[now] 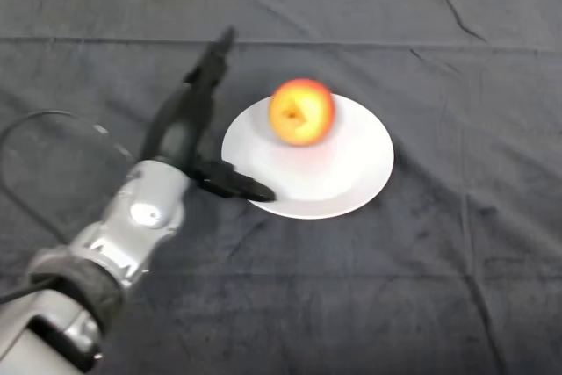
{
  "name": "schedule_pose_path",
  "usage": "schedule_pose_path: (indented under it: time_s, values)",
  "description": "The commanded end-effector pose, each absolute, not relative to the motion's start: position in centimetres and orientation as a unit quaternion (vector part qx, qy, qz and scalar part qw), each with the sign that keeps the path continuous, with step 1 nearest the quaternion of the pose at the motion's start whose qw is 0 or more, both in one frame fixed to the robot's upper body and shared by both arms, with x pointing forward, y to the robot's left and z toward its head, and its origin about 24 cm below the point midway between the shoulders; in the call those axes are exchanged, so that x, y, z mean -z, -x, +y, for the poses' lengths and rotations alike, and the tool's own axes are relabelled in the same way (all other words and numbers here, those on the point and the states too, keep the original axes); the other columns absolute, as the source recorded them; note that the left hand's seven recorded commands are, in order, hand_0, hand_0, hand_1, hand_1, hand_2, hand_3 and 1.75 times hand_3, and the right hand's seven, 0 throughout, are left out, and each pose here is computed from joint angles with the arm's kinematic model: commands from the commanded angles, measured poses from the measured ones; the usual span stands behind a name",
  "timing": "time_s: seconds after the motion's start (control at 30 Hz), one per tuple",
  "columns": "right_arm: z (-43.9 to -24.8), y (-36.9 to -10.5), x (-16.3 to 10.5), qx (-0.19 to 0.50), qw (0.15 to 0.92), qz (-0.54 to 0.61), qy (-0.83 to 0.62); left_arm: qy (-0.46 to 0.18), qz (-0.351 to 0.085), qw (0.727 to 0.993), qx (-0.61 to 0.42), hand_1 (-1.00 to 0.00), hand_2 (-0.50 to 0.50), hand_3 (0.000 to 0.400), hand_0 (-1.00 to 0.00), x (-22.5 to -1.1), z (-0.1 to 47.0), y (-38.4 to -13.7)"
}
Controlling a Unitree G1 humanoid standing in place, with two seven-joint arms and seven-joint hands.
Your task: Move the apple to the plate
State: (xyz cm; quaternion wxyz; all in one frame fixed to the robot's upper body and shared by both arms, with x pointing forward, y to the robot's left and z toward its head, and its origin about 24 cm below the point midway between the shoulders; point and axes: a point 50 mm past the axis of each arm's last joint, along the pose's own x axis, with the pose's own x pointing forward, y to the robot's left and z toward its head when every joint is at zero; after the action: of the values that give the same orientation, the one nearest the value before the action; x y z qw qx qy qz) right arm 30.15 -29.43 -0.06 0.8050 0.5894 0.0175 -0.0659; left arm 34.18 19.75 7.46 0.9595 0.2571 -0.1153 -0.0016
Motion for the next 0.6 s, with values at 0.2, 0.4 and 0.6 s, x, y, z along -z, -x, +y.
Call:
schedule_pose_path:
  time_s: [0.2, 0.4, 0.6]
  values:
    - [-30.2, -29.8, 0.0, 0.078, 0.807, 0.014, -0.586, -0.266, -0.139, 0.951, -0.075, 0.00, 0.00, 0.000, 0.00, -9.4, 26.5, -31.4]
    - [-30.2, -29.8, 0.0, 0.078, 0.807, 0.014, -0.585, -0.259, -0.144, 0.945, -0.140, 0.00, 0.00, 0.000, 0.00, -10.4, 30.7, -28.9]
    - [-30.2, -29.8, 0.0, 0.078, 0.807, 0.015, -0.585, -0.246, -0.144, 0.935, -0.209, 0.00, 0.00, 0.000, 0.00, -10.7, 34.3, -26.4]
